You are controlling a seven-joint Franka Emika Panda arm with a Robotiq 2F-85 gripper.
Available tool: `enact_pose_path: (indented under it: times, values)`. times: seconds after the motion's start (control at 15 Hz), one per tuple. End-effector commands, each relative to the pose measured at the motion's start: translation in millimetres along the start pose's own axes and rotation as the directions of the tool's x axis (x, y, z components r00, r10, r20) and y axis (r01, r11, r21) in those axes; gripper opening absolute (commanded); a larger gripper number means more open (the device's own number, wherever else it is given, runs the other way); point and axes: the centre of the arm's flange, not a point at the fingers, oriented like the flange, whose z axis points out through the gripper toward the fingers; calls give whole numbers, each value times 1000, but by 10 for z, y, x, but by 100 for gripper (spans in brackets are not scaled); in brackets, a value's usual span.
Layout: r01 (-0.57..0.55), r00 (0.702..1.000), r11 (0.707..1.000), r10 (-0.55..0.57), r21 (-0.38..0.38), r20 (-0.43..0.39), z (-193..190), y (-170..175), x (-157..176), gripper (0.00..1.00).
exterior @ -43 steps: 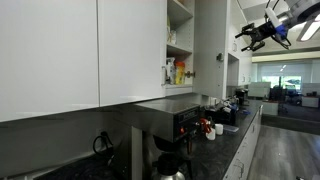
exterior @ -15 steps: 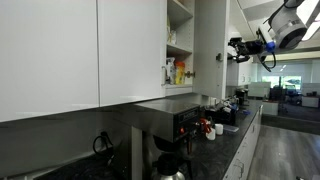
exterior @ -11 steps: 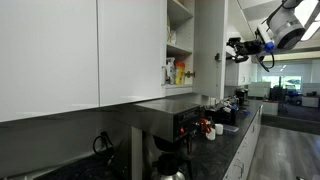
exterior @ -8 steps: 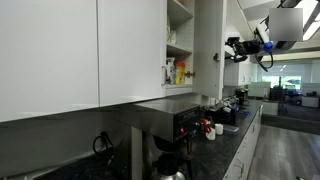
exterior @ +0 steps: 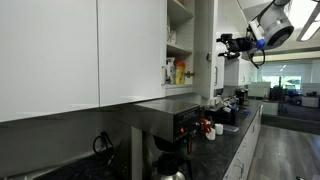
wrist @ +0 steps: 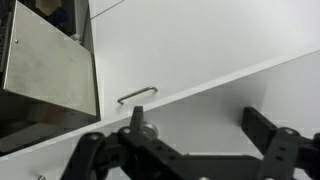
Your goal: Close the top right cabinet door
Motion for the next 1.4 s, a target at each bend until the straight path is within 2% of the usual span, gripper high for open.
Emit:
enact_pose_path:
  times: [0.0, 0.27, 0.8, 1.07, 1.33]
  values:
    - [31, 999, 1000, -31, -2, 37, 178, -82, 109, 100]
    - [54, 997, 998, -52, -31, 60, 395, -111, 147, 100]
    - [110, 993, 990, -106, -88, 55, 757, -250, 540, 100]
    - [158, 985, 980, -165, -121, -56, 1007, -366, 813, 100]
    - [217, 959, 963, -241, -161, -150, 1340, -429, 967, 100]
